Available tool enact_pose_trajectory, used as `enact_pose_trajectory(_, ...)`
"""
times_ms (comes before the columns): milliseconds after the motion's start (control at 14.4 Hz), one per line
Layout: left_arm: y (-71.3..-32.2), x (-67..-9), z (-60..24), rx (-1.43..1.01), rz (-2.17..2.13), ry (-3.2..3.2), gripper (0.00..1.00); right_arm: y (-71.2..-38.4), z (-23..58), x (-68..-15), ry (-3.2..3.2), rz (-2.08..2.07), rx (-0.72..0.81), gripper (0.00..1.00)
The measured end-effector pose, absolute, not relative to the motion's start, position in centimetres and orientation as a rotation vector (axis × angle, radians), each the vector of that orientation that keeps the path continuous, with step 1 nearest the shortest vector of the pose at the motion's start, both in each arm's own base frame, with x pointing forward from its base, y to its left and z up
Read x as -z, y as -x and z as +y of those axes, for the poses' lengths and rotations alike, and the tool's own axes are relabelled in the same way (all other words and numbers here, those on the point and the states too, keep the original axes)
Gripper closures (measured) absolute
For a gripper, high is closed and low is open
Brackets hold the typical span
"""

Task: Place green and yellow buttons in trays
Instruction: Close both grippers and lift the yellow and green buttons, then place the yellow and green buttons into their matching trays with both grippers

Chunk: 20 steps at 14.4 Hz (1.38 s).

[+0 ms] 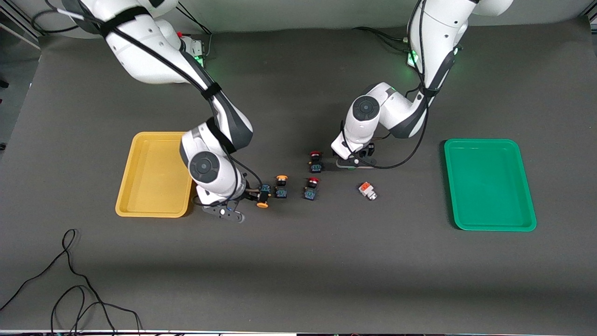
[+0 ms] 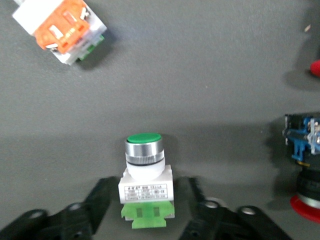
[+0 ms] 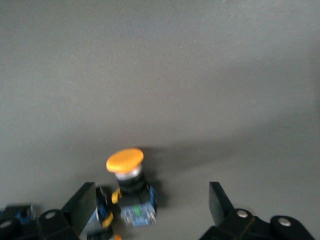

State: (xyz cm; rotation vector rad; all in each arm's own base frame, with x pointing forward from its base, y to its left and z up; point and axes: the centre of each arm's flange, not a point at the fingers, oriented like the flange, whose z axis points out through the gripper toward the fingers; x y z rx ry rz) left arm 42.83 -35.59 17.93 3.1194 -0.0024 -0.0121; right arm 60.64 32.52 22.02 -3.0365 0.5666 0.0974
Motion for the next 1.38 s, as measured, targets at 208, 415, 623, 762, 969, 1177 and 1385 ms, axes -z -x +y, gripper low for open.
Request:
enact_pose_trajectory(208,-43.7,-18.7,-35.7,-0.011,0.046,-3.11,0.59,-59.9,34.7,-18.4,3.039,0.562,-0.102,0.0)
enact_pose_trajectory(415,-46.7,-23.4,-34.6,-0.02,0.13,-3.137,0.59,-59.5,35.7,-16.5,3.043,0.55,-0.099,0.0)
enact_pose_trajectory(623,-50.3,-34.5,-31.9,0.03,0.264,-3.129,0.59,-59.7,35.7,-16.3,3.047,0.544,-0.088,0.3)
enact_pose_trajectory(762,-51.4,-40.7,-28.2,0.074,0.255,-3.106,0.59,-60.1,35.7,-16.9,3.047,0.537,-0.065,0.53)
enact_pose_trajectory(969,-53.5,-44.7,-17.0,0.162,0.215,-3.112,0.59,-60.7,35.5,-18.7,3.064,0.527,-0.056,0.67)
enact_pose_trajectory(1177,-55.1,-45.2,-2.4,0.212,0.13,-3.087,0.59,-61.3,34.6,-25.6,3.103,0.542,-0.096,0.67)
enact_pose_trajectory(1385,-55.3,-43.2,5.8,0.177,0.083,-3.1,0.59,-60.9,31.7,-35.2,3.139,0.574,-0.136,0.67)
